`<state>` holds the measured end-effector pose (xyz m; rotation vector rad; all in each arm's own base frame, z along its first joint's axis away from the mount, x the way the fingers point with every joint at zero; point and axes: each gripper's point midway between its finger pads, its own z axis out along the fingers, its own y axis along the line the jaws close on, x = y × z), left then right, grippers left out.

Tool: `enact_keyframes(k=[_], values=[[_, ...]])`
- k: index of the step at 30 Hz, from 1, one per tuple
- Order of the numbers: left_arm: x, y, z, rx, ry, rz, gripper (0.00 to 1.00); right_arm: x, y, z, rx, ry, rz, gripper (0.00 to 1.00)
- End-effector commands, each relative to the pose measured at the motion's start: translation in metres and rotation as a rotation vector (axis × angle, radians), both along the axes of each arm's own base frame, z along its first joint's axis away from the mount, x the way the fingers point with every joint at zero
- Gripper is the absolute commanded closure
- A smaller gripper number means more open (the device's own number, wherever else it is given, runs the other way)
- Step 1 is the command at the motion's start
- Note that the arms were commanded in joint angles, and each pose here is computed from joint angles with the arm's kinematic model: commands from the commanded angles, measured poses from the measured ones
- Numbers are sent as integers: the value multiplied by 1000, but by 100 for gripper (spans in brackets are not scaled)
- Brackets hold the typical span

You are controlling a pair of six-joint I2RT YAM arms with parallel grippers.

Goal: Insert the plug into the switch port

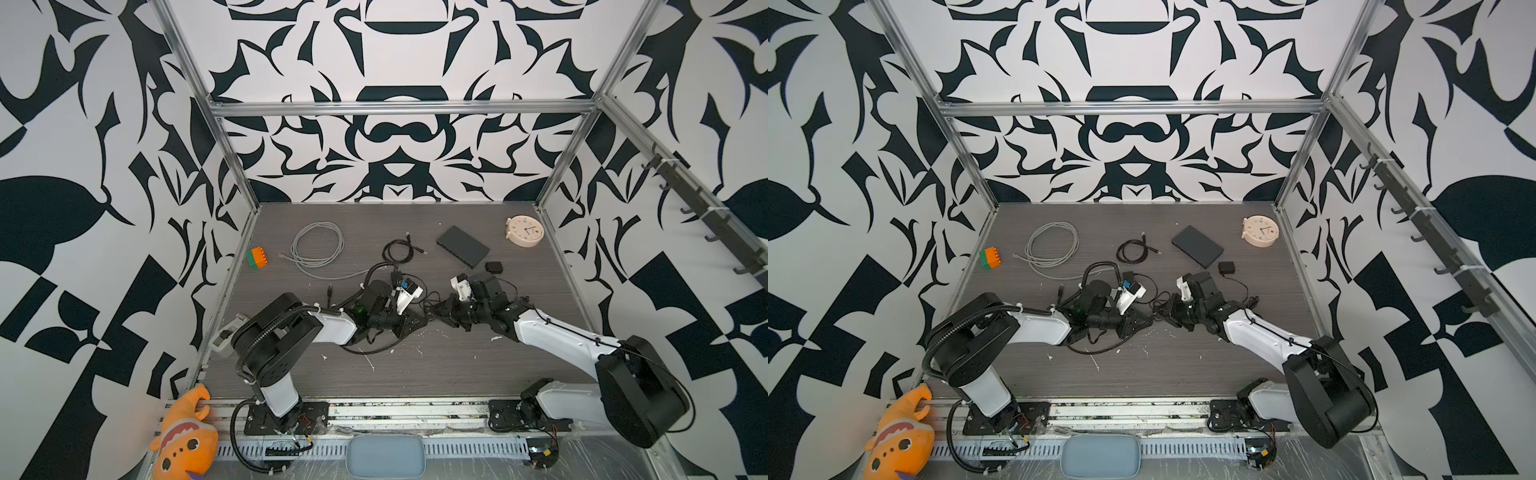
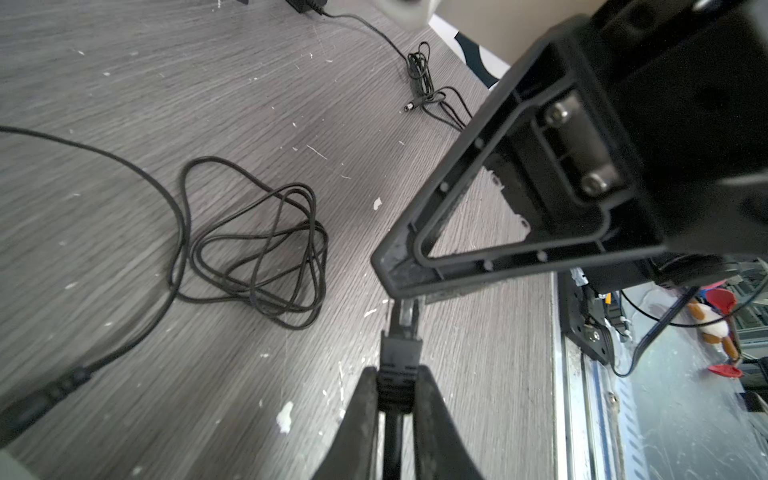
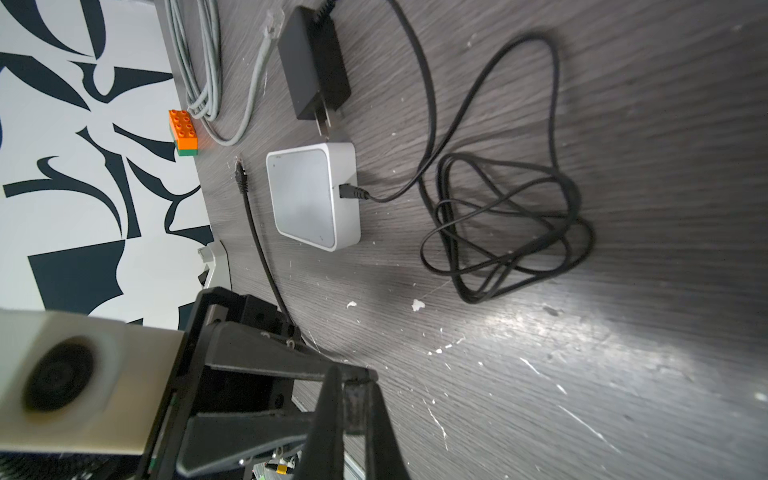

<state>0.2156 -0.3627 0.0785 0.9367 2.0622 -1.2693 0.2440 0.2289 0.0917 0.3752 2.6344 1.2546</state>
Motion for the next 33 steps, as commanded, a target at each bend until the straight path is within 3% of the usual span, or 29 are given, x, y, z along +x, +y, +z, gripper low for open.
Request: enact_keyframes(k=[1,11,15,18,22,28,33], values=[[6,1,6,-43,-8,12,85,8,6,13,23,-26,-1,100],[8,3,11,-47,-1,9,98,10,7,10,-18,-38,31,100],[5,16,11,29,19,12,98,22,1,26,-113,-149,94,81],[-1,28,4,112,33,4,99,43,-8,48,-197,-304,128,69],[-1,51,-7,203,61,48,98,61,2,57,-276,-488,281,53],[21,94,-3,265,84,207,98,62,45,52,-284,-714,533,40],[32,115,-2,297,88,267,98,66,80,42,-320,-883,699,33]])
